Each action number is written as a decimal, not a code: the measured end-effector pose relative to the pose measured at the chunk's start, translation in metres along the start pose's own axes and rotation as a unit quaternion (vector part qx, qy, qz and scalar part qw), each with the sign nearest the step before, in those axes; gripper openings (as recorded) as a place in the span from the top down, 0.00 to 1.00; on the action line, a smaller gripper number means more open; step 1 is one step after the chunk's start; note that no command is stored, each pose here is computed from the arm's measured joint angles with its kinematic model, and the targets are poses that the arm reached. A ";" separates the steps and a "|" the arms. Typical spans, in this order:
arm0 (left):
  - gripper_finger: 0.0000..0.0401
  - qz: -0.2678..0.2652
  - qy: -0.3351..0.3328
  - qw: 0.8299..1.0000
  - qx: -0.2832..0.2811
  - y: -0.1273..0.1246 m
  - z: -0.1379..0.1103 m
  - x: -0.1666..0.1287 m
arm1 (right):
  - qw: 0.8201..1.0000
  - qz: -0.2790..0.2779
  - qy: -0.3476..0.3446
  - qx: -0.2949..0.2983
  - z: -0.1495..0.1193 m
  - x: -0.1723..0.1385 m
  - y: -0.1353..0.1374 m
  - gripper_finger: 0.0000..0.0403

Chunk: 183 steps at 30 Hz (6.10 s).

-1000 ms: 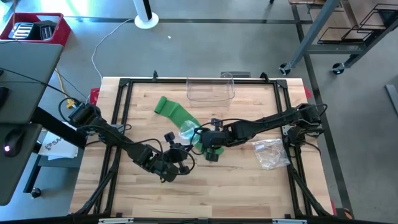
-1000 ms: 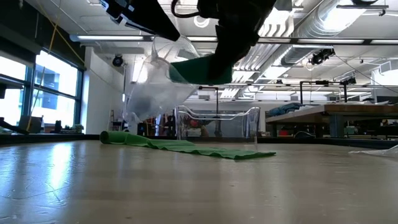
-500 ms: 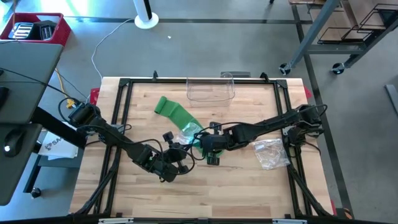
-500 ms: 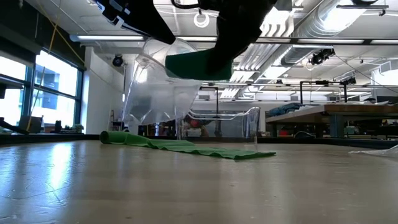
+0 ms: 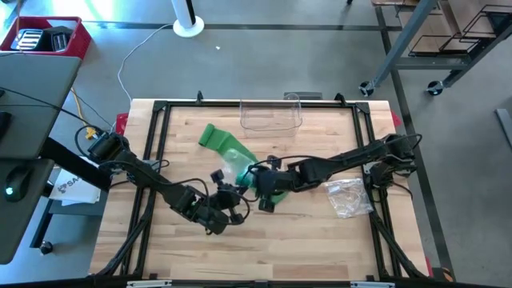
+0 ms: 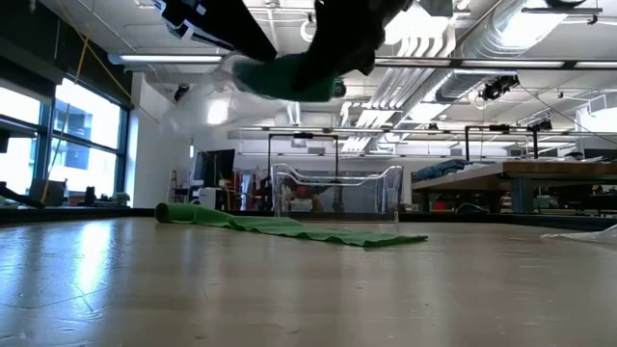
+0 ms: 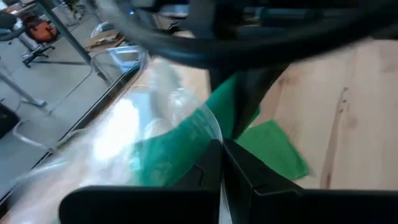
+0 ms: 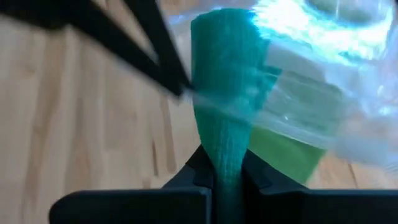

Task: Roll bandage
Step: Put the rolled blue bandage into the left zip bag, then close the left zip bag

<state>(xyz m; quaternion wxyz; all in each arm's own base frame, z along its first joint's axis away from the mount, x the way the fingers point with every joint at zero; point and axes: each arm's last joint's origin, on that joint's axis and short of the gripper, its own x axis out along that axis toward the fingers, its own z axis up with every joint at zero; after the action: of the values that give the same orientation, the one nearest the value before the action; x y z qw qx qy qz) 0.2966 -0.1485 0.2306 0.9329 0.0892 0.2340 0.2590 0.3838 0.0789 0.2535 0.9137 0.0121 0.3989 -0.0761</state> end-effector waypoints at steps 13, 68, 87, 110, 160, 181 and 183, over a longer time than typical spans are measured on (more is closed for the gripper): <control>1.00 0.001 -0.014 1.000 -0.006 -0.001 0.004 0.000 | 0.999 0.016 -0.030 -0.013 0.015 -0.005 -0.003 0.76; 1.00 0.006 -0.022 0.997 -0.072 0.009 0.011 -0.006 | 0.969 -0.003 -0.112 -0.220 0.018 -0.033 0.038 0.94; 1.00 0.053 0.065 0.996 -0.016 0.024 -0.015 -0.005 | 0.966 -0.045 -0.045 -0.250 -0.012 -0.117 0.042 0.94; 1.00 -0.002 -0.010 0.999 0.045 0.002 0.001 -0.020 | 0.977 0.039 -0.127 -0.168 -0.060 -0.049 0.001 0.72; 0.55 -0.137 -0.076 0.979 0.133 -0.003 0.028 0.018 | 0.979 0.046 -0.161 -0.112 -0.056 -0.052 0.008 1.00; 0.93 -0.105 -0.035 0.985 0.130 -0.013 0.010 0.024 | 0.978 0.062 -0.158 -0.122 -0.058 -0.053 0.011 1.00; 0.98 -0.107 -0.036 0.985 0.130 -0.014 0.009 0.023 | 0.978 0.066 -0.157 -0.122 -0.058 -0.053 0.011 1.00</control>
<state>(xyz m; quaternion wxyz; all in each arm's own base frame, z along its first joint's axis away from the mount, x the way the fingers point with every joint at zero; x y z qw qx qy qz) 0.3244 -0.1485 0.2259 0.9436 0.1932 0.2398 0.1214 0.3082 0.1017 0.2523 0.9626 -0.0854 0.2548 0.0331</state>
